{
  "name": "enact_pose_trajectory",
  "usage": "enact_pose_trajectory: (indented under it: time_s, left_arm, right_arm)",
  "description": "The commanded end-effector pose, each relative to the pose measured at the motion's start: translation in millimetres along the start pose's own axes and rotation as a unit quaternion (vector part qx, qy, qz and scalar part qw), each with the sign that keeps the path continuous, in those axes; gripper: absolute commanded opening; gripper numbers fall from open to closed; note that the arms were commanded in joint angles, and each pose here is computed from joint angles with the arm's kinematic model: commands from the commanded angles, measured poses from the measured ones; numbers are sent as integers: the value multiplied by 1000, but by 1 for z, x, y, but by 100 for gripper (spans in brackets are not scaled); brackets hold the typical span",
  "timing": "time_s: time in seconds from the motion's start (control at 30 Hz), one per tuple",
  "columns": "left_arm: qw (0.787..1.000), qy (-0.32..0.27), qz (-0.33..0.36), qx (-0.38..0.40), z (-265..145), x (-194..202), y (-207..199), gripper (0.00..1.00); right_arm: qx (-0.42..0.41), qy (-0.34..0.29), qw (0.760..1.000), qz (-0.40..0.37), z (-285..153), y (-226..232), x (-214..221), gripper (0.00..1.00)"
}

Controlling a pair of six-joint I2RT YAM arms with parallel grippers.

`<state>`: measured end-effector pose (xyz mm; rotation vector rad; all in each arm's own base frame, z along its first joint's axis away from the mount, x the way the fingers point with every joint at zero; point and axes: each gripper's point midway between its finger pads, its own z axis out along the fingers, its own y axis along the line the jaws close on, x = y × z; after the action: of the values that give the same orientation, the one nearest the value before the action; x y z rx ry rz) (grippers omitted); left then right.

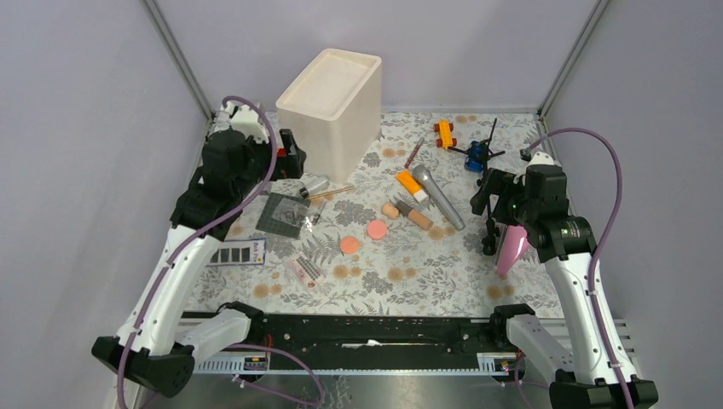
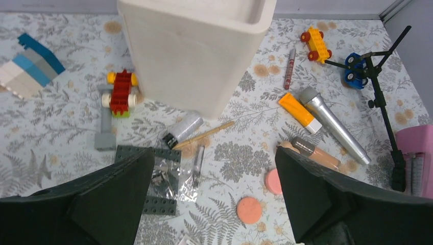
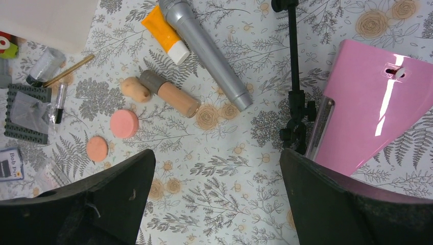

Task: Organize the makeup
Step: Move the storage box to the corner of the board.

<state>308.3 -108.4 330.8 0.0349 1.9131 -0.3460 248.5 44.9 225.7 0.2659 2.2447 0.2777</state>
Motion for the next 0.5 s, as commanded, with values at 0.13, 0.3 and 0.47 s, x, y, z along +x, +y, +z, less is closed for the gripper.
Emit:
enact_pose_trajectory:
  time_s: [0.13, 0.3, 0.47]
  left_arm:
    - [999, -27, 46, 9, 20, -44, -10, 99]
    - [997, -29, 70, 3, 38, -60, -12, 99]
    - [995, -33, 91, 0, 64, -82, -16, 99]
  right_arm:
    - [-17, -5, 1000, -6, -5, 6, -3, 99]
    - [-18, -4, 1000, -10, -5, 5, -1, 99]
    - [-23, -8, 1000, -12, -7, 6, 0, 99]
